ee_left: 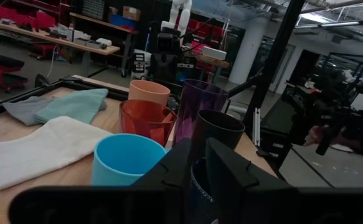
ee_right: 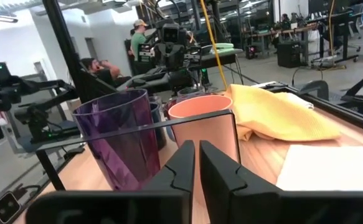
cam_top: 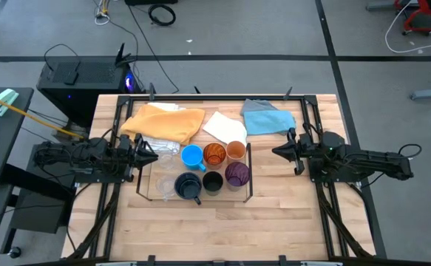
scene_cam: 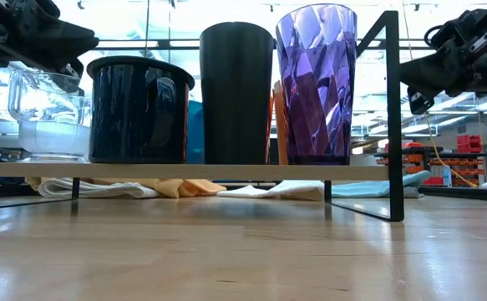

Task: Stack small to large cups/mugs on shelf
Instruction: Return to Home Position

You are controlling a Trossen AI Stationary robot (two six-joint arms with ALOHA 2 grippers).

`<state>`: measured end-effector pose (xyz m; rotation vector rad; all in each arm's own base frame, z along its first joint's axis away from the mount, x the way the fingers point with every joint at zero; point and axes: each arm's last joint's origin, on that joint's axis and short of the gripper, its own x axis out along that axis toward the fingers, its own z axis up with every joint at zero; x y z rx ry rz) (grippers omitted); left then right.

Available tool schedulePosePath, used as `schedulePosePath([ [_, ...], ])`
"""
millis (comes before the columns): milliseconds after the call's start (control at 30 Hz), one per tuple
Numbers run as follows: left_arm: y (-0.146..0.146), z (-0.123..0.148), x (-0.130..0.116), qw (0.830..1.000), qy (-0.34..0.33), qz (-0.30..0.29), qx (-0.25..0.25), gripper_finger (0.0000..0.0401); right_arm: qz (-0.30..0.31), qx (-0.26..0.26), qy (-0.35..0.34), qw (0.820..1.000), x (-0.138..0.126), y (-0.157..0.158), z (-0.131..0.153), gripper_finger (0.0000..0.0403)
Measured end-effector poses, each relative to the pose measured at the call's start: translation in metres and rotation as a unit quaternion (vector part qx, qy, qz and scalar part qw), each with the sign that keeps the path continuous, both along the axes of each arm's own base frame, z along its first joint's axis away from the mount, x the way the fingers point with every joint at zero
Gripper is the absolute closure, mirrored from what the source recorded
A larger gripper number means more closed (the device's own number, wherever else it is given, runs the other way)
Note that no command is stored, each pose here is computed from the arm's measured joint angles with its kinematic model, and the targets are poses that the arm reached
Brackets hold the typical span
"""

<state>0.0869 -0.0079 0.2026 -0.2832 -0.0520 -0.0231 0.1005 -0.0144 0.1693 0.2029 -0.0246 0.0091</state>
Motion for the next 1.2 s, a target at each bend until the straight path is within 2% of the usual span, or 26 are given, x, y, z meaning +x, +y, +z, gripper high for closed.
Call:
schedulePosePath([
  [600,0.0,0.0,0.0,1.0,0.0,0.0,0.0,0.0348,0.0,0.001,0.0,1.0,0.0,0.0,0.0,0.0369],
  [967,0.0,0.0,0.0,1.0,0.0,0.0,0.0,0.0338,0.0,0.001,0.0,1.0,0.0,0.0,0.0,0.0369],
  [1200,0.0,0.0,0.0,1.0,0.0,0.0,0.0,0.0346,0.0,0.0,0.0,1.0,0.0,0.0,0.0001,0.0369],
])
